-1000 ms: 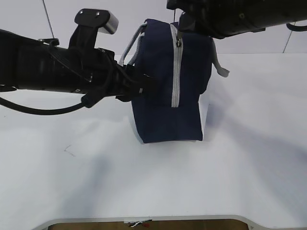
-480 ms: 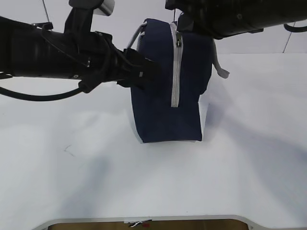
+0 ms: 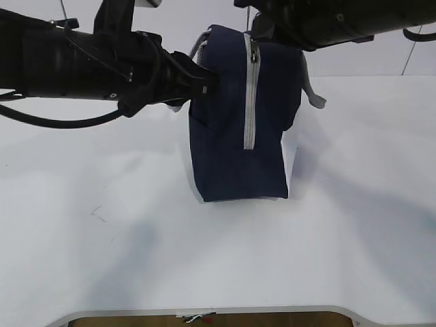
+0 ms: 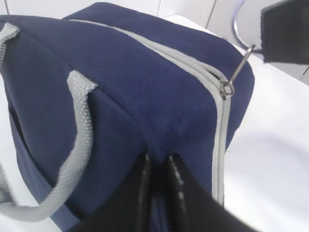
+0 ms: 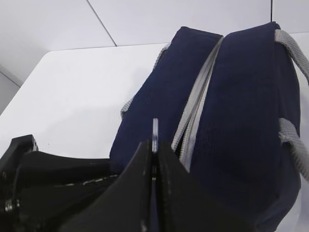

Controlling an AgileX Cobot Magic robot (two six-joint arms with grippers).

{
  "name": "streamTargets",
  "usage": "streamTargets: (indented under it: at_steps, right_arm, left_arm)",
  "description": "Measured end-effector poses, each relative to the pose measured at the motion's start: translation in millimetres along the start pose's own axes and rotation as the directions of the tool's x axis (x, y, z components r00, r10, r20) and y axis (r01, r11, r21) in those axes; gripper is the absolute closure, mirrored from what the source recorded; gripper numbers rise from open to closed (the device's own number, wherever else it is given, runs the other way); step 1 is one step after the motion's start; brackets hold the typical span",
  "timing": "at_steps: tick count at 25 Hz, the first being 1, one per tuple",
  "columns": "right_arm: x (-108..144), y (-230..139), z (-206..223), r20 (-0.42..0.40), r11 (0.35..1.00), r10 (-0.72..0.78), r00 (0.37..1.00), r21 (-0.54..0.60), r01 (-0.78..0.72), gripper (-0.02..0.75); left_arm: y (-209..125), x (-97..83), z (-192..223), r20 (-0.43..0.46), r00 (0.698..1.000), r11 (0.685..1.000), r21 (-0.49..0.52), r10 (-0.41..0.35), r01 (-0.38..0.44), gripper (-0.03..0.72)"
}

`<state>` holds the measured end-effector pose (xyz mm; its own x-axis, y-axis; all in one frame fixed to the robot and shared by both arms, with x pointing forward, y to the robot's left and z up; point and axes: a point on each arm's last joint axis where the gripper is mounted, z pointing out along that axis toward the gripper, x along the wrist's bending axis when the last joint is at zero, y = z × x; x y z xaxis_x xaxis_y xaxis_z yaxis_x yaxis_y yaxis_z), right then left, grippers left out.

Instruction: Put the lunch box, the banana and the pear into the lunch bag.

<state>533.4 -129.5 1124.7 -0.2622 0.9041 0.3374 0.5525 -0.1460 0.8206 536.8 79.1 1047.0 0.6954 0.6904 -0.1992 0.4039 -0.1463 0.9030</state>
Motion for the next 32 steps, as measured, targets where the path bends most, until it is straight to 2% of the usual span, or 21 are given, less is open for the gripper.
streamTargets:
  at_steps: [2, 5, 9, 14, 22, 32]
  right_arm:
    - [0.0, 0.0, 0.0, 0.0, 1.0, 0.002, 1.0, 0.0, -0.002, 0.726]
    - [0.0, 0.0, 0.0, 0.0, 1.0, 0.002, 1.0, 0.0, -0.002, 0.726]
    - [0.0, 0.0, 0.0, 0.0, 1.0, 0.002, 1.0, 0.0, -0.002, 0.725]
    - [0.6, 2.0, -0.7, -0.001, 1.0, -0.006, 1.0, -0.007, 0.006, 0.725]
    - [2.9, 16.0, 8.9, 0.046, 0.995, -0.093, 0.995, -0.013, 0.094, 0.725]
    - [7.1, 29.6, 25.3, 0.081, 0.985, -0.167, 0.983, -0.029, 0.17, 0.726]
  left_arm:
    - [0.0, 0.0, 0.0, 0.0, 1.0, 1.0, 0.0, -0.001, 0.001, 0.643]
    - [-0.4, -0.2, 0.0, 0.003, 1.0, 1.0, 0.004, 0.015, -0.015, 0.686]
    - [-1.2, -2.7, -1.3, 0.029, 0.994, 0.994, 0.023, 0.11, -0.11, 0.689]
    - [-1.6, -6.3, -7.7, 0.059, 0.967, 0.967, 0.044, 0.249, -0.252, 0.69]
    - [-5.9, -9.8, -12.6, 0.095, 0.95, 0.951, 0.059, 0.296, -0.303, 0.691]
    - [7.3, -14.9, -33.4, 0.071, 0.924, 0.925, 0.037, 0.376, -0.379, 0.692]
